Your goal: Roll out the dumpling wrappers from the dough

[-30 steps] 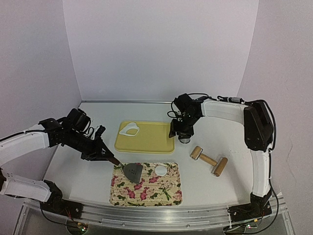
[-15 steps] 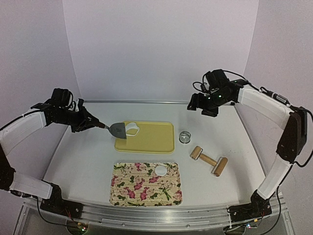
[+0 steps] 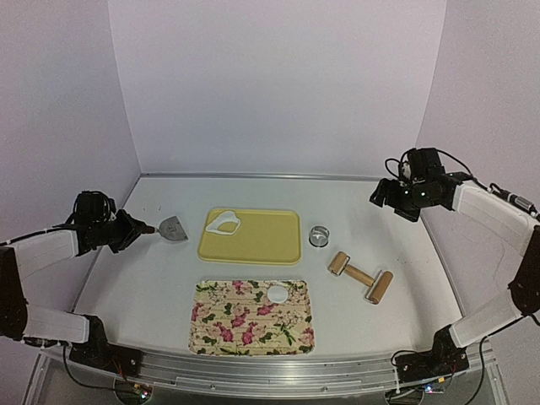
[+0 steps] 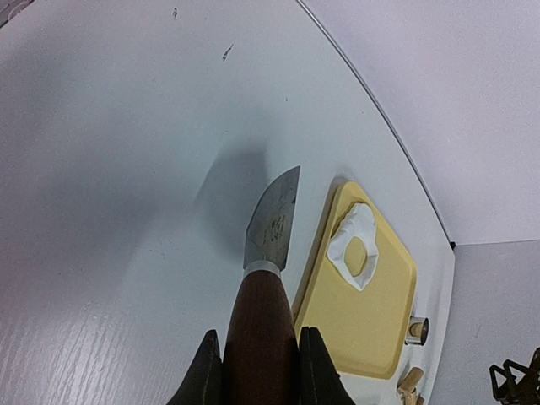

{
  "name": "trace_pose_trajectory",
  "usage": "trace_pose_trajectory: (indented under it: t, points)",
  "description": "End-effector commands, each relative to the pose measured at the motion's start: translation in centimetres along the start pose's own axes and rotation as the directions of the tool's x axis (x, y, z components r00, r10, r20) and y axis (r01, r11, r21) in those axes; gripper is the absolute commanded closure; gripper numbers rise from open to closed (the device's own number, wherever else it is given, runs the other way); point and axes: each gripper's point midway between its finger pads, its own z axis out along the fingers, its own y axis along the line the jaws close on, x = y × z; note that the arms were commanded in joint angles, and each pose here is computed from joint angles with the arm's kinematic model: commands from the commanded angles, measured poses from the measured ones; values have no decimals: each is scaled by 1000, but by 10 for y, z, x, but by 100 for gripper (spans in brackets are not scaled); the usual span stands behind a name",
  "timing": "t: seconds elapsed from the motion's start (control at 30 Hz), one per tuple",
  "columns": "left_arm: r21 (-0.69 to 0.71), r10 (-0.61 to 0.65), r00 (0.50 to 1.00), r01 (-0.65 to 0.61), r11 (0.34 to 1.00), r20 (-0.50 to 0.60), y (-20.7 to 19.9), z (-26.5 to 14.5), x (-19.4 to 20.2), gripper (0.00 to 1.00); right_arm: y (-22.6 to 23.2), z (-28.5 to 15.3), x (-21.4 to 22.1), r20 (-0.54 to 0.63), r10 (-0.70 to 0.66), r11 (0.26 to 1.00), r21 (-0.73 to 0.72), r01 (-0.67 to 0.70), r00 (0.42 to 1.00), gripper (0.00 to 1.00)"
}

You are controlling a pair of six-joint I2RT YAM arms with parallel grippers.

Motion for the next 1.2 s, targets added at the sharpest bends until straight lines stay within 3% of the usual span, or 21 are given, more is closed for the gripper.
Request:
trace_pose_trajectory:
  t: [0.0,0.2,0.47,0.63,0.7,0.87,0.97,1.17]
  points:
    - [62,15,997,-19,998,75,-7,9,-13,98,9,-6,-13,91,6,998,-58,-1,996,13]
    - [43,-32,999,33,999,-21,13,21,15,85,3,-3,-4,95,28,998,-56,-23,995,14]
    - [-46,-116,991,113,993,-74,41,16,41,58,3,3,-2,80,26,998,-57,-21,997,15]
    - [-67,-129,985,122,990,-114,50,21,52,53,7,9,-4,76,28,997,-72,-22,997,16]
    - [-73,-122,986,113,991,-118,50,21,51,46,8,10,-5,76,25,997,-73,-19,997,16]
    - [-128,-83,992,71,989,-92,52,14,42,15,4,13,-6,78,15,999,-50,-11,997,15]
    - [-129,-39,997,30,991,-69,43,4,31,1,3,14,-8,83,-9,999,-38,12,996,2]
    - [-172,80,996,-72,982,40,18,-34,-5,0,2,-1,-16,132,-92,995,-17,95,987,2]
